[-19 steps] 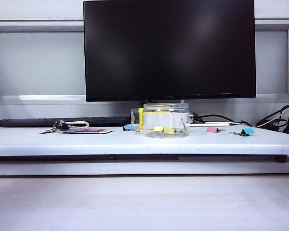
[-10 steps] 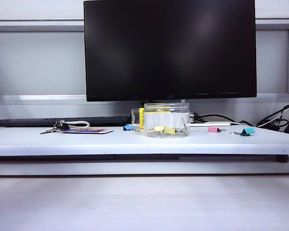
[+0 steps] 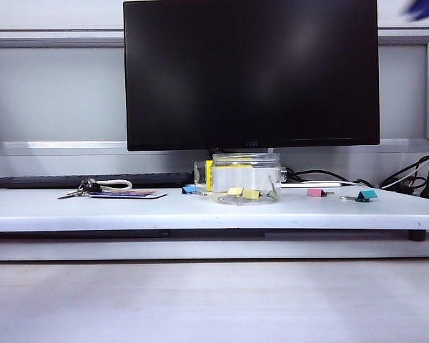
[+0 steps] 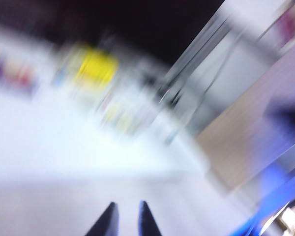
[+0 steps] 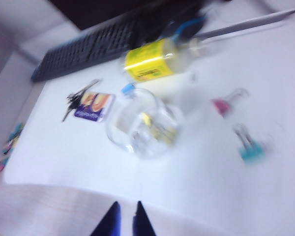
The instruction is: Take the clips out of the round transparent plastic box and place them on the table.
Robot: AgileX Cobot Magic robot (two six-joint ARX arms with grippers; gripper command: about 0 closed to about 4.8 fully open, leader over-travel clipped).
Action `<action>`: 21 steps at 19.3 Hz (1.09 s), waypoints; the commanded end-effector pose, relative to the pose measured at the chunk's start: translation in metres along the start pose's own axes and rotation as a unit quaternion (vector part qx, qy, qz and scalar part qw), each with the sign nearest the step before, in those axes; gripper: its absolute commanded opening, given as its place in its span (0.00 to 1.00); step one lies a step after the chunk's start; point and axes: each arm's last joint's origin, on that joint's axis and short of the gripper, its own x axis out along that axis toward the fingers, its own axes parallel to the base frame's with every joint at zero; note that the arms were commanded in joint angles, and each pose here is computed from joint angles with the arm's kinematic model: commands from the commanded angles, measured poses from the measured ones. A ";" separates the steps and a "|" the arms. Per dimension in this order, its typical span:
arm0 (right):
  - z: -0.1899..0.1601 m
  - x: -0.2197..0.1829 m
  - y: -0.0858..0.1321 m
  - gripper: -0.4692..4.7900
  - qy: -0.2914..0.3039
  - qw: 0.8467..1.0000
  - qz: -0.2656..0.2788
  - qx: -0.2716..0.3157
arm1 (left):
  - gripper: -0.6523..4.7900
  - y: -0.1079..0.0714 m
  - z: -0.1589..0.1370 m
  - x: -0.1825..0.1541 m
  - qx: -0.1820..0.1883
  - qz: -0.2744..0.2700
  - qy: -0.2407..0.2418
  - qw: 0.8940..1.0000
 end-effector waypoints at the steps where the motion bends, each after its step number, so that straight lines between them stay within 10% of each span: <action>1: 0.038 0.035 0.020 0.17 0.061 0.997 0.020 -0.033 | 0.31 0.008 -0.011 -0.001 -0.007 0.041 0.053 0.998; 8: 0.048 0.151 0.086 0.17 0.199 0.955 -0.080 -0.206 | 0.37 -0.017 0.017 -0.011 0.084 0.081 -0.005 0.993; 13: 0.029 0.203 0.081 0.17 0.241 0.940 -0.098 -0.222 | 0.42 -0.057 0.060 -0.023 0.159 0.108 -0.039 0.981; 21: 0.027 0.220 0.077 0.18 0.235 0.940 -0.065 -0.238 | 0.41 -0.075 0.137 0.048 0.172 0.021 0.156 0.972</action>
